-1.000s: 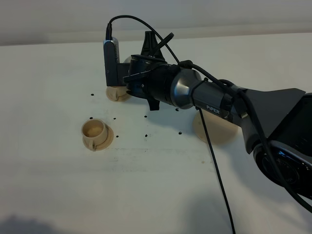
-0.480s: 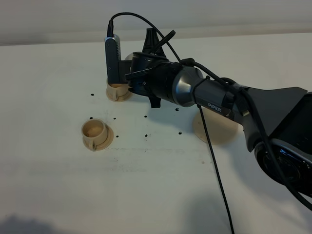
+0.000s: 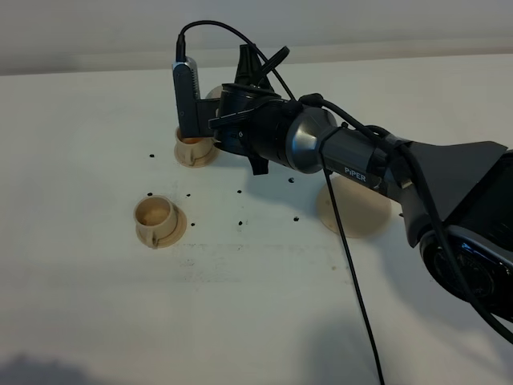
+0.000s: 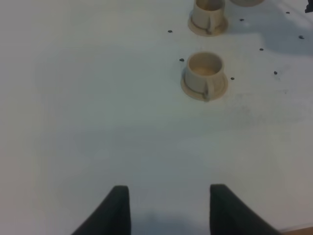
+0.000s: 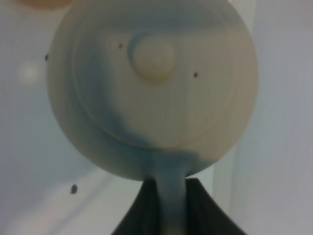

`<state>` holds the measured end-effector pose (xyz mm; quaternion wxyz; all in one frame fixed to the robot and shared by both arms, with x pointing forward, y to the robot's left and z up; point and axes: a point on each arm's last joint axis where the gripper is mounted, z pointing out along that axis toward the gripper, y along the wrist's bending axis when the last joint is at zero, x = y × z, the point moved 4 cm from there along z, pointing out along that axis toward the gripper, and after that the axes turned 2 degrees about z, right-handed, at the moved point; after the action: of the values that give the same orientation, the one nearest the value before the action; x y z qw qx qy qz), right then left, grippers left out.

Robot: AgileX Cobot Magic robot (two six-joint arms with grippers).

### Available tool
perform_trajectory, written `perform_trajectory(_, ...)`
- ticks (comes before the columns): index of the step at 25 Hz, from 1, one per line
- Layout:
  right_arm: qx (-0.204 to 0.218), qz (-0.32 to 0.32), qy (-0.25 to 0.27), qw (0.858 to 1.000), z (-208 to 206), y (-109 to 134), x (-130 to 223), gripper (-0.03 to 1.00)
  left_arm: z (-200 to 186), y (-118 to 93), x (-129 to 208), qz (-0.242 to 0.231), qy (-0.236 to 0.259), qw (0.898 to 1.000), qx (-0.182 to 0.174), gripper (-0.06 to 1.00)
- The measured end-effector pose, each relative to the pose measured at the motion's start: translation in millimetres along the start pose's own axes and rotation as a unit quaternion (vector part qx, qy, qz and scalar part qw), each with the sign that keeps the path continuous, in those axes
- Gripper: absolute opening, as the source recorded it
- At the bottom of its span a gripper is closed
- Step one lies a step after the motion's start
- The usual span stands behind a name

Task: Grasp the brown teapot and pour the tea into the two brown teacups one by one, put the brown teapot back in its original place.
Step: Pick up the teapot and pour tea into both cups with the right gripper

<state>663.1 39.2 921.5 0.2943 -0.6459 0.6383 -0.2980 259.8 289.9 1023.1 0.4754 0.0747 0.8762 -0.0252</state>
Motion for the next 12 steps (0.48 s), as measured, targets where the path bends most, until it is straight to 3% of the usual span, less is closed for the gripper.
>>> perform_trajectory(12,0.006,-0.027,-0.002,1.000,0.0,-1.5,-0.6,0.09,0.0,0.0,0.0,0.000,0.000,1.000,0.000,0.36)
